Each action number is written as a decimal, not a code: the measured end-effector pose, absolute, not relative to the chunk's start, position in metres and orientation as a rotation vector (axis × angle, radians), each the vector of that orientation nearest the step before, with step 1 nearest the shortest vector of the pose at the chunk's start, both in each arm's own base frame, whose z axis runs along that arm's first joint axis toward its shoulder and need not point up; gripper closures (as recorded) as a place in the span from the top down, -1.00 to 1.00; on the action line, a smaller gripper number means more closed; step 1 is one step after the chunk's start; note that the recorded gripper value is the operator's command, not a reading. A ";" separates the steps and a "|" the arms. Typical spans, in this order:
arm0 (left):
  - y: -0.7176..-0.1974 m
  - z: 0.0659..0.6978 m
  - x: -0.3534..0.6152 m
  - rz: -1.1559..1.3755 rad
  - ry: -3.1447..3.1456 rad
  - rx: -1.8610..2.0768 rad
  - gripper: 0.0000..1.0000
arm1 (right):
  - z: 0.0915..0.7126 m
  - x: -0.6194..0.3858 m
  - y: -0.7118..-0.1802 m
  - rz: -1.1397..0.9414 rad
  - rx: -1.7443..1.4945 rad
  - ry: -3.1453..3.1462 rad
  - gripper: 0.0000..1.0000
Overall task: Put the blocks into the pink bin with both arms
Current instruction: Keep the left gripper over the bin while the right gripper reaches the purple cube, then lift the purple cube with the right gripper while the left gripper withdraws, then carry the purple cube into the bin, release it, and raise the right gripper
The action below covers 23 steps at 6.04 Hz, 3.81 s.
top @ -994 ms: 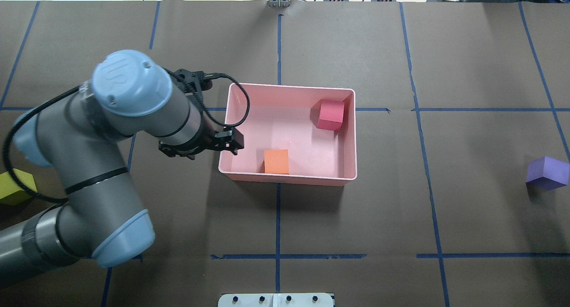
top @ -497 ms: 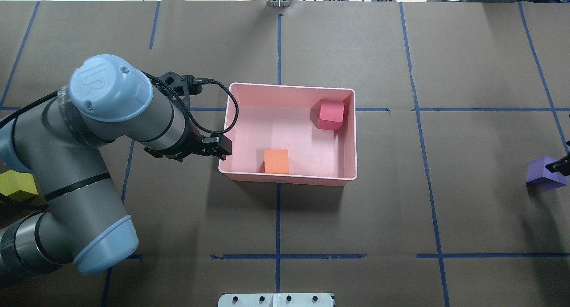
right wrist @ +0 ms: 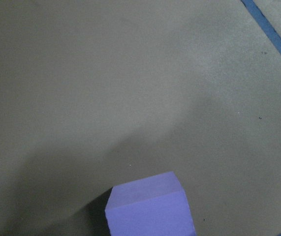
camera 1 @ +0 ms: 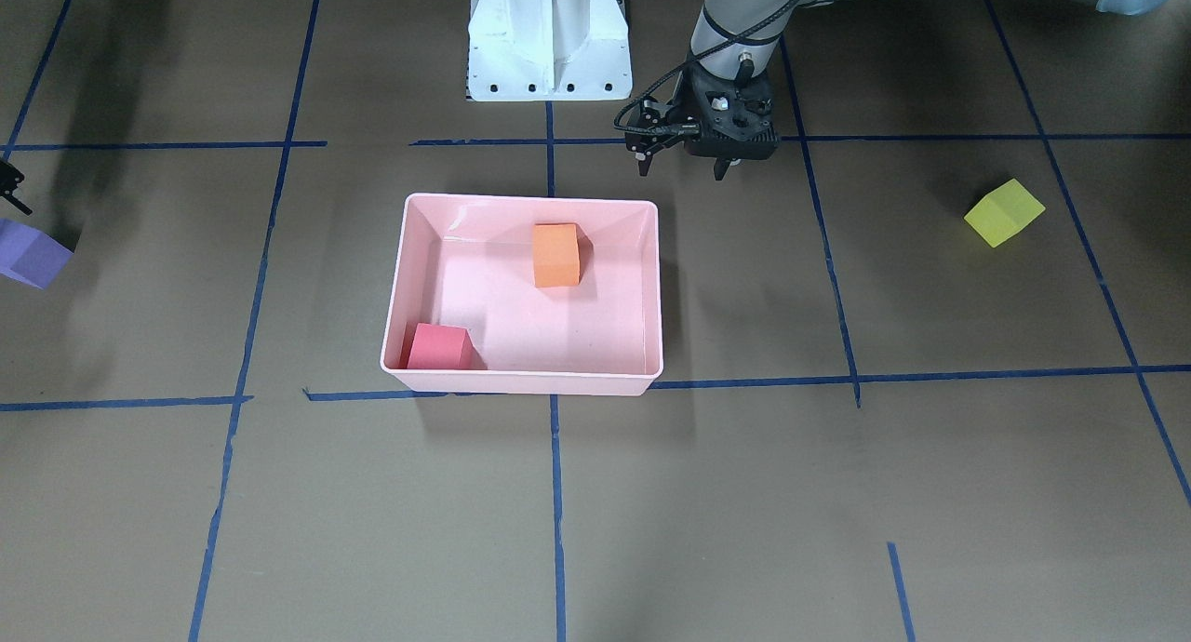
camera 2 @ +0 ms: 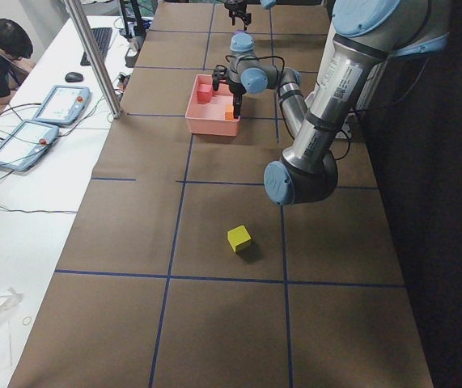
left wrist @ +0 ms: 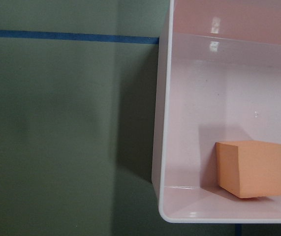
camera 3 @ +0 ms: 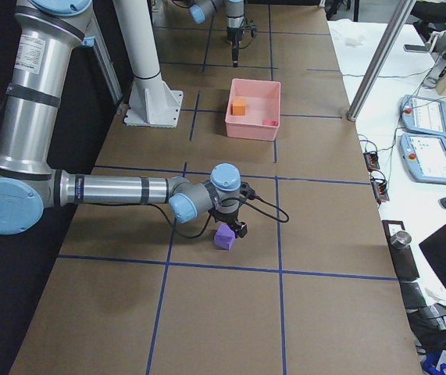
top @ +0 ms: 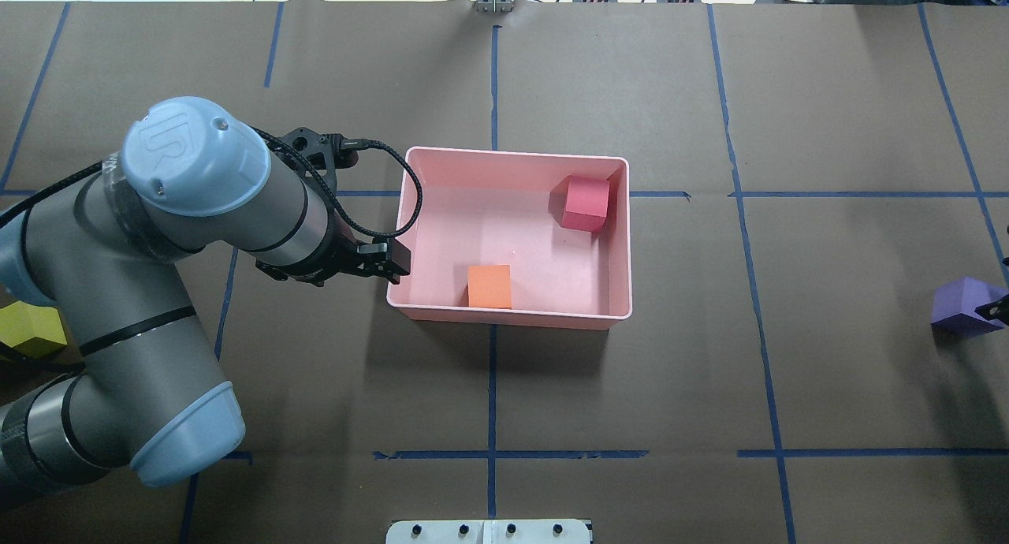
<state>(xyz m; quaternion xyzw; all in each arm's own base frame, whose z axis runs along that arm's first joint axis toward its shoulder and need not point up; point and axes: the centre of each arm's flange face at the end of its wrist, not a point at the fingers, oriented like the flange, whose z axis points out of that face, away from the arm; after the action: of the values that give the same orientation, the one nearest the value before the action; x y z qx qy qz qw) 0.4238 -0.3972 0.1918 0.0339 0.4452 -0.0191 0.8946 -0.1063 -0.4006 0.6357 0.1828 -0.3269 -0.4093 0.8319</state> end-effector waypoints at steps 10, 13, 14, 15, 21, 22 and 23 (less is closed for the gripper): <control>-0.397 0.198 0.433 -0.035 0.912 0.062 1.00 | 0.664 -0.151 -0.412 -0.950 0.321 -0.669 0.24; -0.400 0.202 0.434 -0.031 0.899 0.063 1.00 | 0.668 -0.151 -0.409 -0.945 0.306 -0.661 0.20; -0.407 0.205 0.430 -0.014 0.888 0.077 1.00 | 0.666 -0.153 -0.408 -0.910 0.287 -0.687 0.19; -0.417 0.209 0.420 0.033 0.858 0.103 1.00 | 0.656 -0.158 -0.411 -0.833 0.256 -0.738 0.17; -0.525 0.346 0.204 0.388 0.753 0.196 1.00 | 0.357 -0.218 -0.458 -0.049 -0.058 -0.985 0.20; -0.526 0.383 0.171 0.406 0.729 0.199 1.00 | 0.288 -0.254 -0.460 0.025 -0.082 -0.956 0.20; -0.524 0.422 0.151 0.438 0.733 0.198 1.00 | 0.229 -0.302 -0.452 0.079 -0.093 -0.917 0.22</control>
<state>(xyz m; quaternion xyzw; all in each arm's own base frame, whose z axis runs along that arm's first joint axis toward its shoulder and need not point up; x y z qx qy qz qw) 0.1512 -0.5242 0.4218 0.0959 0.3547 0.2121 0.9055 -0.3015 -0.4518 0.2286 -0.0446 -0.4425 0.0383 0.8948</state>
